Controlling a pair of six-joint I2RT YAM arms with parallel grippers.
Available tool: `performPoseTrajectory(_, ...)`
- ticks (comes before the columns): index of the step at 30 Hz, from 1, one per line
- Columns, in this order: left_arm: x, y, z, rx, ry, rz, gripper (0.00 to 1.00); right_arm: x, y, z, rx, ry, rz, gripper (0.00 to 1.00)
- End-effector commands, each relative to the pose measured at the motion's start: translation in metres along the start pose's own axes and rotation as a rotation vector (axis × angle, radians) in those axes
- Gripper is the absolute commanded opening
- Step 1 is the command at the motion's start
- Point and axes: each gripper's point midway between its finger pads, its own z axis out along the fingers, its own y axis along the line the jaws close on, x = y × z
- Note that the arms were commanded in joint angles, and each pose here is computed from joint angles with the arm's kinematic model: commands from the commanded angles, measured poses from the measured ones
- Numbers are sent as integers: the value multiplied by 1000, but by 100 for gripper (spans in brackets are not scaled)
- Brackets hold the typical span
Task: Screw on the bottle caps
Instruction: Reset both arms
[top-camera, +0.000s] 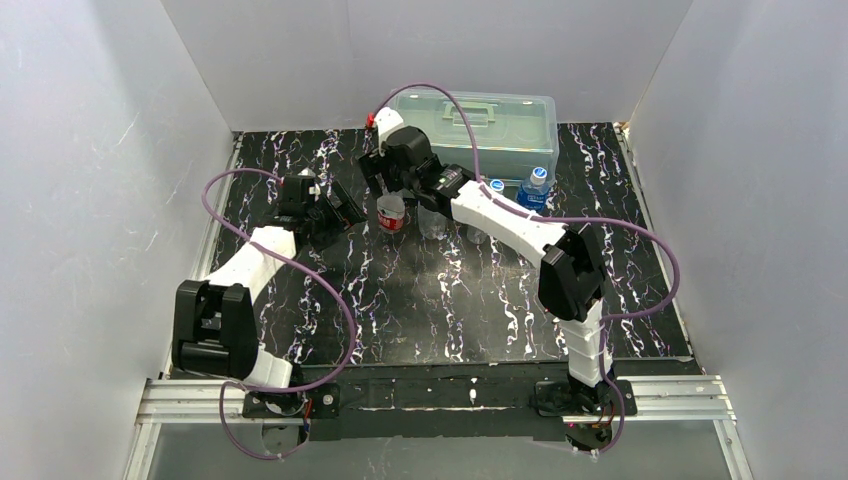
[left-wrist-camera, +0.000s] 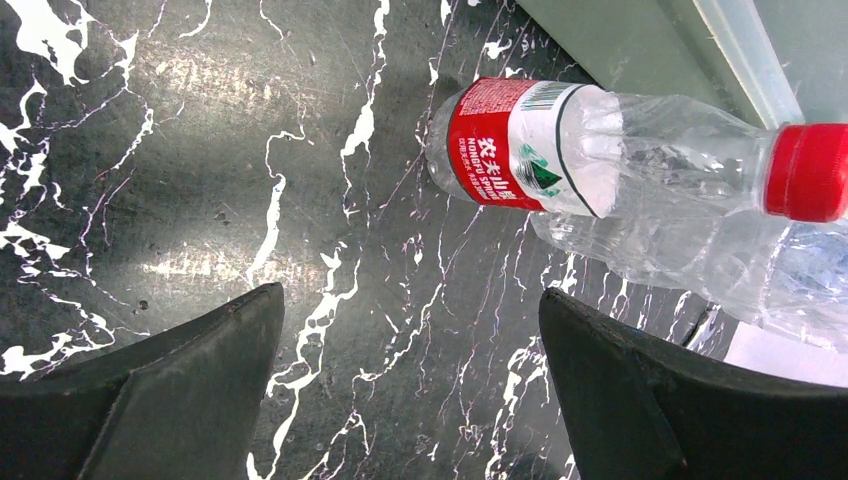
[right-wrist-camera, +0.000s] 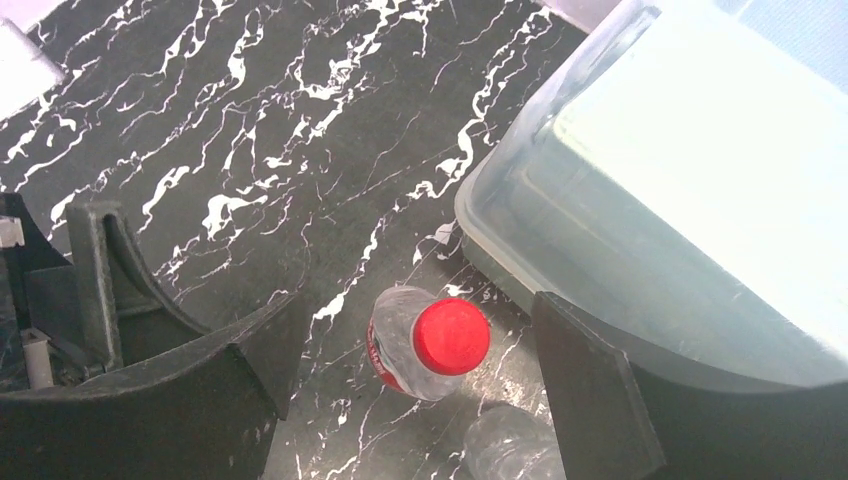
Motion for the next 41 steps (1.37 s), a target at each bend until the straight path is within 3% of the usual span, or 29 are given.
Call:
performPoseTrajectory(1, -10, -10, -21, 31, -44, 56, 98, -45, -6, -15, 3, -81, 4, 92)
performPoseTrajectory(10, -11, -45, -72, 158, -57, 272, 98, -84, -15, -73, 13, -121, 90, 98)
performPoseTrajectory(17, 9, -84, -130, 222, -109, 531, 98, -90, -29, -153, 20, -174, 213, 98)
performPoseTrajectory(22, 27, -123, -167, 364, -125, 663, 98, -82, -39, -211, 12, -231, 311, 98)
performPoseTrajectory(31, 27, -135, -181, 272, -126, 733, 98, -57, -44, -269, -22, -266, 426, 98)
performPoseTrajectory(41, 20, -124, -182, 214, -154, 741, 98, -49, -43, -273, -27, -252, 422, 98)
